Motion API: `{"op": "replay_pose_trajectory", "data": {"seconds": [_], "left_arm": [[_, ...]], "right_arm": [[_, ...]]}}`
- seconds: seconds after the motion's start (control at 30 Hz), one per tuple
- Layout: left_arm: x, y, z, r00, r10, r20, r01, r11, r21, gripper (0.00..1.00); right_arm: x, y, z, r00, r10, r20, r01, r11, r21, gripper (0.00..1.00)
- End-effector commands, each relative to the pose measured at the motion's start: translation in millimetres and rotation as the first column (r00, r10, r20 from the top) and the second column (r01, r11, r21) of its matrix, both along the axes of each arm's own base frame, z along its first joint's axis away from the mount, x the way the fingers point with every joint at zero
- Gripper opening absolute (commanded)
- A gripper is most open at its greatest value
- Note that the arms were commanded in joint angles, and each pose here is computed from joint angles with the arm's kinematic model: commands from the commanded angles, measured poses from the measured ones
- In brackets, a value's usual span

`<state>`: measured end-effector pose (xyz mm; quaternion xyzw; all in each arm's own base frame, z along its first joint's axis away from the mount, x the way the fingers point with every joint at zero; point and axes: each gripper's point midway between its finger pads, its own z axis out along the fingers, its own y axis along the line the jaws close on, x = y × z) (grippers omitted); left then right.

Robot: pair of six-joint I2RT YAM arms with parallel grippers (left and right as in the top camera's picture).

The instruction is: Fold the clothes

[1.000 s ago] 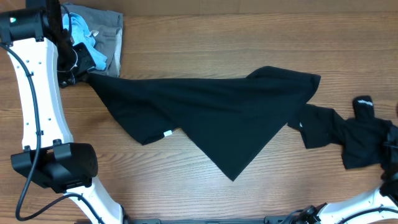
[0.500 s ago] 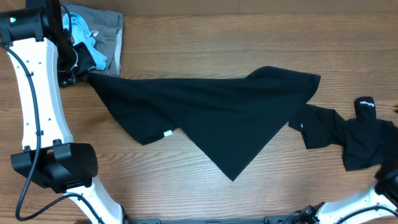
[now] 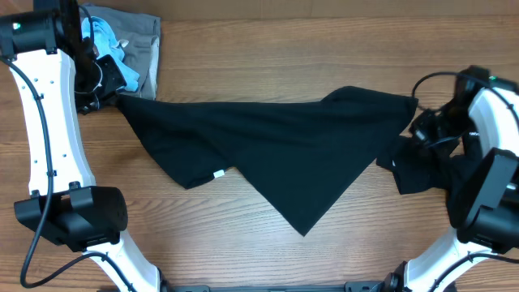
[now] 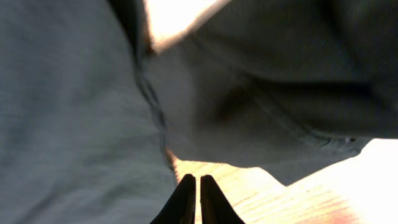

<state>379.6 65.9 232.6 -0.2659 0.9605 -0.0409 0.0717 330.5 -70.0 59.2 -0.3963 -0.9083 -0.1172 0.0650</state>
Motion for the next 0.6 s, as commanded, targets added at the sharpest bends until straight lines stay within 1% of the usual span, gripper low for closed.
{"op": "replay_pose_trajectory", "data": {"seconds": [0.0,0.17,0.3,0.4,0.5,0.57], "left_arm": [[0.7,0.8,-3.9,1.0,0.021,-0.012,-0.021,1.0,-0.012,0.04],[0.8,0.8,-3.9,1.0,0.021,-0.012,-0.021,1.0,-0.012,0.04],[0.6,0.7,-3.9,1.0,0.021,-0.012,-0.021,1.0,-0.013,0.04],[0.6,0.8,-3.9,1.0,0.021,-0.013,-0.021,1.0,-0.012,0.04],[-0.2,0.6,-4.1,1.0,0.021,-0.016,-0.021,1.0,-0.013,0.05],[-1.1,0.4,-4.2,1.0,0.02,-0.02,-0.02,1.0,-0.013,0.04]], "right_arm": [[-16.0,-1.6,-13.9,0.999,0.017,-0.032,-0.018,0.999,-0.034,0.09],[-34.8,2.9,-33.2,0.996,0.018,-0.082,-0.02,1.0,-0.023,0.12],[-40.5,4.7,-42.5,0.996,0.018,-0.091,-0.02,1.0,-0.021,0.13],[-36.7,2.4,-49.0,0.998,0.015,-0.069,-0.018,0.999,-0.035,0.13],[-33.9,-11.5,-56.8,0.996,-0.064,-0.068,0.056,0.993,-0.108,0.13],[-28.8,-18.8,-62.1,0.995,-0.093,-0.047,0.087,0.988,-0.128,0.16]]}}
